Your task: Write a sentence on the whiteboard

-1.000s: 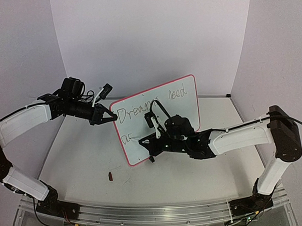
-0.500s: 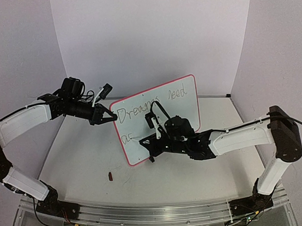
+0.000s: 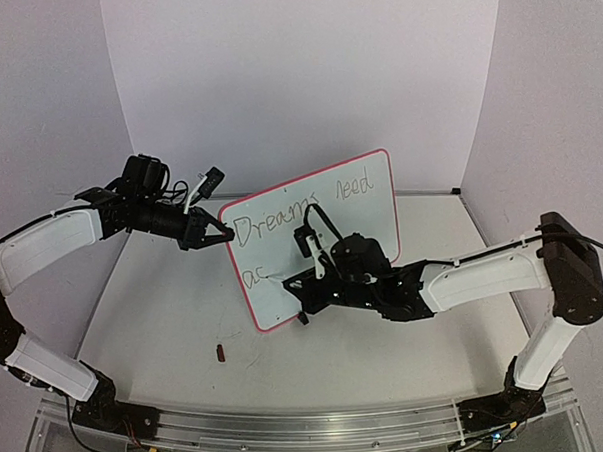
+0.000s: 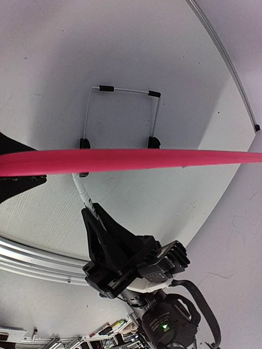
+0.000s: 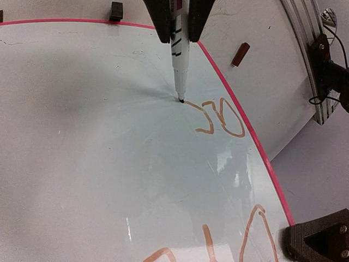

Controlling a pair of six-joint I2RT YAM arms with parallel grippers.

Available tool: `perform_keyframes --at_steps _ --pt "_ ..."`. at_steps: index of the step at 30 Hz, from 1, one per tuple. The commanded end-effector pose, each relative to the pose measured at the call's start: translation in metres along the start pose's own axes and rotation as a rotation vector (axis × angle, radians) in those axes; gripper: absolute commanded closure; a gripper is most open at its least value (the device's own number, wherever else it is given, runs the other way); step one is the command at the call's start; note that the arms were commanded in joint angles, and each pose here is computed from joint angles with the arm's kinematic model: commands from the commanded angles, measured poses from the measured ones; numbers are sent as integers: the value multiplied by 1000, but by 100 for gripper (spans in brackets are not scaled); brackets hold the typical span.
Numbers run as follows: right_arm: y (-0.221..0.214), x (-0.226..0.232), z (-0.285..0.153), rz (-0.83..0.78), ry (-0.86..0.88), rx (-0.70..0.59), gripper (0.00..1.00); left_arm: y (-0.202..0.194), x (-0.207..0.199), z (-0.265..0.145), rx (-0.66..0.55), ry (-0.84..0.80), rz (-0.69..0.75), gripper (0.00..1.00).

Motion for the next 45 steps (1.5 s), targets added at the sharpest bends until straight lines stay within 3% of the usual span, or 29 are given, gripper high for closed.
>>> perform_keyframes --at_steps 1,12,21,45 --pt "13 -9 -6 -1 -49 -39 100 -27 3 14 120 6 -55 100" --pt "31 26 -28 -63 201 -72 100 -27 3 15 120 5 -56 100" --pt "35 13 -43 -74 126 -71 100 -27 1 15 120 1 -53 100" --pt "36 2 -5 -69 22 -68 100 -27 0 14 121 7 -49 100"
Point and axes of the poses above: each gripper's point midway between its finger pads, its own z axis out along the fingers, its own x axis along the line the jaws close on, y = z × x, the point moved 4 cm from there along -z, back along the fingers, and after that the axes turned 11 degrees about -z, right-handed, at the moved point
